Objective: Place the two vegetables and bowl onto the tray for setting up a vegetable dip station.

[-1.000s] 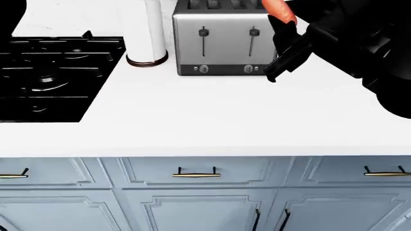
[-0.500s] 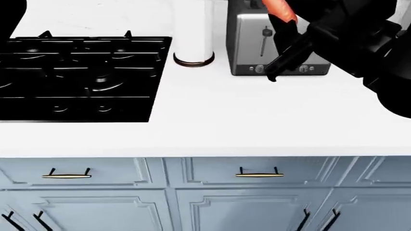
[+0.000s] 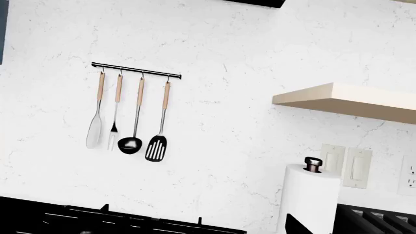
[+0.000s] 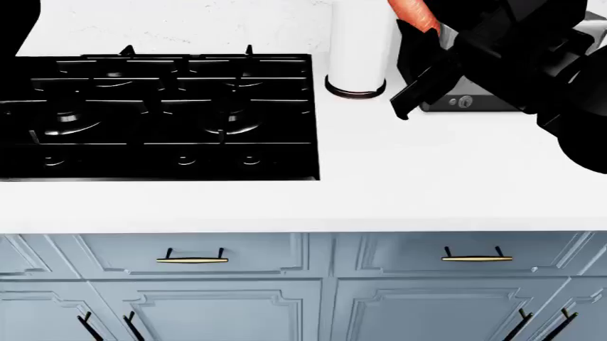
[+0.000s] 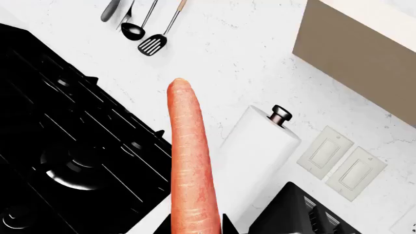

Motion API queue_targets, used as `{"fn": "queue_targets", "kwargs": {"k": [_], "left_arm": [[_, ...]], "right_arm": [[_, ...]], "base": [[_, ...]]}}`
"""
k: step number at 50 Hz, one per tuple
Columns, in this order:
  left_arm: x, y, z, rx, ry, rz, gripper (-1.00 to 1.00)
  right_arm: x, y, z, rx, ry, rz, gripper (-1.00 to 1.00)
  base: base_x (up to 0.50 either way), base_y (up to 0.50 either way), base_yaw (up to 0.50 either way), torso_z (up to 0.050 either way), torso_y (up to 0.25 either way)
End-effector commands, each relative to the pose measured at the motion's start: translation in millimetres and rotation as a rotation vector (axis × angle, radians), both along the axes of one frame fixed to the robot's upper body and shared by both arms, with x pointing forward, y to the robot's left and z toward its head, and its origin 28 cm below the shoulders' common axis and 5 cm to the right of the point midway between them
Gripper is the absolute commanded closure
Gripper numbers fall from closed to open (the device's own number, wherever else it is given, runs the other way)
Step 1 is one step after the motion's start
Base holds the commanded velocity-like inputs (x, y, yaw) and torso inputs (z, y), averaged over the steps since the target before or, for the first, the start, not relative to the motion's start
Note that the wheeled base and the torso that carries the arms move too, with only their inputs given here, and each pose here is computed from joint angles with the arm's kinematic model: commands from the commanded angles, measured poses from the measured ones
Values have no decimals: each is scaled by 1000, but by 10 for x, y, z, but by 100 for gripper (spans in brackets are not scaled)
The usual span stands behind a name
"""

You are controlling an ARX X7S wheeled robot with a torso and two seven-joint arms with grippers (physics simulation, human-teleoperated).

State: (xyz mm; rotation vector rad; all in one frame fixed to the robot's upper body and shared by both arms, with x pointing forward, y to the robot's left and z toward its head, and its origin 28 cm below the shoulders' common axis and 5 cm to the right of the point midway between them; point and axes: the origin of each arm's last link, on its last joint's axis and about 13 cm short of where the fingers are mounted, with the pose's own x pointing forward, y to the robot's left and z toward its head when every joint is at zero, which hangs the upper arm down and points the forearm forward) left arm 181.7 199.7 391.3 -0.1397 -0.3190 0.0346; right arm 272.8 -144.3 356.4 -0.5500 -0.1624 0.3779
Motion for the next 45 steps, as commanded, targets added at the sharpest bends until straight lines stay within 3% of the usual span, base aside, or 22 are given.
{"fn": "queue_targets", "kwargs": {"k": [1, 45], "left_arm": [[-1, 0, -1, 0, 0, -1, -100], [3, -10, -10, 2, 2, -4, -100]], "right_arm": [[-4, -6, 17, -7, -12, -3, 100], [-1, -13, 22, -4, -14, -7, 100]], "base": [[3, 500, 0, 0, 0], [3, 500, 0, 0, 0]]}}
